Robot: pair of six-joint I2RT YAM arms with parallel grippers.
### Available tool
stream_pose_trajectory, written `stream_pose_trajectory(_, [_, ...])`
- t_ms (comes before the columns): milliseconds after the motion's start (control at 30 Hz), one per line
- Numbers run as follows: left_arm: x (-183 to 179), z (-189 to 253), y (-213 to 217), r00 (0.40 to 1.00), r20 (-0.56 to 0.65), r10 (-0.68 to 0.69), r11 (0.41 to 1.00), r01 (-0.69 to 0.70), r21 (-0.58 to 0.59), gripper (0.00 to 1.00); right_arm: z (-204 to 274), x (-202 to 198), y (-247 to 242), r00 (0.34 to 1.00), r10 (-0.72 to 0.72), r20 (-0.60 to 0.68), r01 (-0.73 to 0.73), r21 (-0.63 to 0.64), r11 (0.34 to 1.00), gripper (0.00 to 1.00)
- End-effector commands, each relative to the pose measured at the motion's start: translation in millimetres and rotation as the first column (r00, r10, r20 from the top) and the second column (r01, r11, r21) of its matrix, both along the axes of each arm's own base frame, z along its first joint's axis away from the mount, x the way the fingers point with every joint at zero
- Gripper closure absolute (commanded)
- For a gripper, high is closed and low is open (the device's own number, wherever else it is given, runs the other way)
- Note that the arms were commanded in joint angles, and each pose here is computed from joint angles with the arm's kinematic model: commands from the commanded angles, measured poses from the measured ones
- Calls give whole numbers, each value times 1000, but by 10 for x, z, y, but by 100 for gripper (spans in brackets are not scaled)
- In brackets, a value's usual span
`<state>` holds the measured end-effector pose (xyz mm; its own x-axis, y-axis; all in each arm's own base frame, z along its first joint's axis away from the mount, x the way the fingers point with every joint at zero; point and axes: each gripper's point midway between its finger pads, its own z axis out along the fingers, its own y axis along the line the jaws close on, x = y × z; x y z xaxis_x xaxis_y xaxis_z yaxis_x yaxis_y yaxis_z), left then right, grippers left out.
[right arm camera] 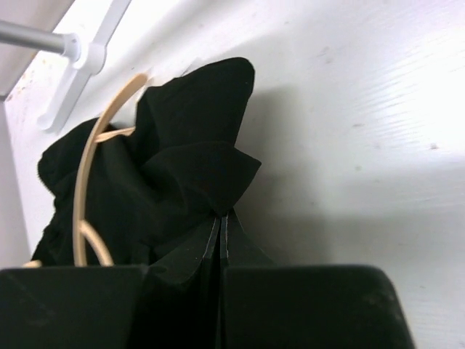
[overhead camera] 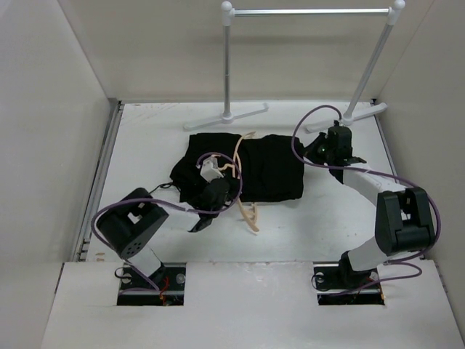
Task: Place the trousers on the hanger
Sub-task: Place trousers on hanger
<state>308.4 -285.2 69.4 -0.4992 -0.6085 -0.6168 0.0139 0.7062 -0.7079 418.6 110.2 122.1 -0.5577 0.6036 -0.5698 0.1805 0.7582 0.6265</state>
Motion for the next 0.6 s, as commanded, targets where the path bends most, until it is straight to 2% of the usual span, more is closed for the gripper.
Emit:
stream_pose_trajectory(0, [69,316,158,995,101,-1,998,-5,62,97,212,120,-241,994,-68,80,72,-52,996,97])
stream_pose_trajectory(300, [71,621,198,984,175,-44,991,21,131,97,69,192,-283,994,-97,55,101,-73,992,96])
stream_pose_trajectory(433, [88,621,245,982,182,-54,977,14,213,97,35,224,-317,992,-120,48,124,-80,989,97])
stream_pose_trajectory(567, [135,698,262,981,193,-36,978,-5,208,97,-19,221,-334,991,-127,38,130,-89,988,95])
